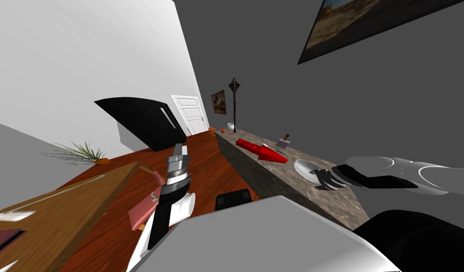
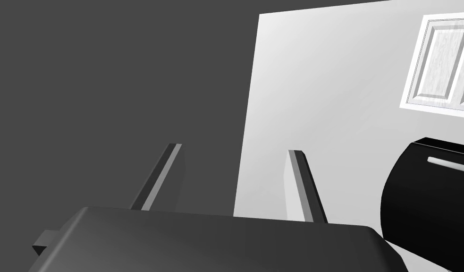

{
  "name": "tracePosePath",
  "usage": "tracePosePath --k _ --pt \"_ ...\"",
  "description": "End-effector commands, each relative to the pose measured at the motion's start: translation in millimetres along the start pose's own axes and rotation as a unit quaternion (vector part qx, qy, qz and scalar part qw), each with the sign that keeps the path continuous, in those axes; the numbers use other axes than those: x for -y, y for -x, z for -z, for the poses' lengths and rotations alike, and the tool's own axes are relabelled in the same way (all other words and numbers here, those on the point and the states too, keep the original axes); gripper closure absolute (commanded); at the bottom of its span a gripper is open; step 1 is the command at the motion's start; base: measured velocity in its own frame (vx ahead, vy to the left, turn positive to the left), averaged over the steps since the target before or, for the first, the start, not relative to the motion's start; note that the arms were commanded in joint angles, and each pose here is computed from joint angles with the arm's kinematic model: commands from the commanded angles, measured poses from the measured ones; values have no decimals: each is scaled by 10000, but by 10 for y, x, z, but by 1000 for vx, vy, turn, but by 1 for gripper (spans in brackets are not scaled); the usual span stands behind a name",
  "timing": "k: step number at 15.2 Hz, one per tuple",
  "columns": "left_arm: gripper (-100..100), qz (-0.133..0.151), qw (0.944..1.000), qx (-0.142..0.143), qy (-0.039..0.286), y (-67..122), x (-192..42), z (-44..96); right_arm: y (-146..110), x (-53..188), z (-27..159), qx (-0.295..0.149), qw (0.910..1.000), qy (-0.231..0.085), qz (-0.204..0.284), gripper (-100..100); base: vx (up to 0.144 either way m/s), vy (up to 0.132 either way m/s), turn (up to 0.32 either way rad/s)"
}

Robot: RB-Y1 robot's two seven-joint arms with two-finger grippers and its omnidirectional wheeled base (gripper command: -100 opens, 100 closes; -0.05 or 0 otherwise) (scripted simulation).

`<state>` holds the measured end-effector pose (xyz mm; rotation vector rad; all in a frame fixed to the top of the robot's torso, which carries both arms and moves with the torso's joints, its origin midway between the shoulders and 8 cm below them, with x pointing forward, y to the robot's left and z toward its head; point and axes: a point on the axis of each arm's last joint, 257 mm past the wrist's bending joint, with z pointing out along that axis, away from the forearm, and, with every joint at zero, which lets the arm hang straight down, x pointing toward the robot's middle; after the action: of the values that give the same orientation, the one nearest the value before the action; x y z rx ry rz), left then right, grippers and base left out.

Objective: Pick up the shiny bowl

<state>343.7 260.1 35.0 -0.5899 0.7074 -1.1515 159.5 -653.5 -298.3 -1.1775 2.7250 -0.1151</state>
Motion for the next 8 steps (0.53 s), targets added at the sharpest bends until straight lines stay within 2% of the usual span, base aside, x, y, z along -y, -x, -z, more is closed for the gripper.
tracePosePath --k 1,2,3,7,8 --pt "0 0 10000 0 0 0 0 0 -72 -54 -77 -7 10000 -17 -43 -100 22 -6 61" --pt "0 0 10000 0 0 0 0 0 -34 -18 -34 -3 10000 -12 -15 -100 12 -3 22" --pt "0 0 10000 0 0 0 0 0 -44 -22 -41 -6 10000 -15 -18 100 0 0 0" --pt "0 0 10000 0 0 0 0 0 -66 -50 -40 -36 10000 27 19 100 -1 -1 4" --pt "0 0 10000 0 0 0 0 0 45 48 43 -1 10000 -3 37 100 -8 4 -106"
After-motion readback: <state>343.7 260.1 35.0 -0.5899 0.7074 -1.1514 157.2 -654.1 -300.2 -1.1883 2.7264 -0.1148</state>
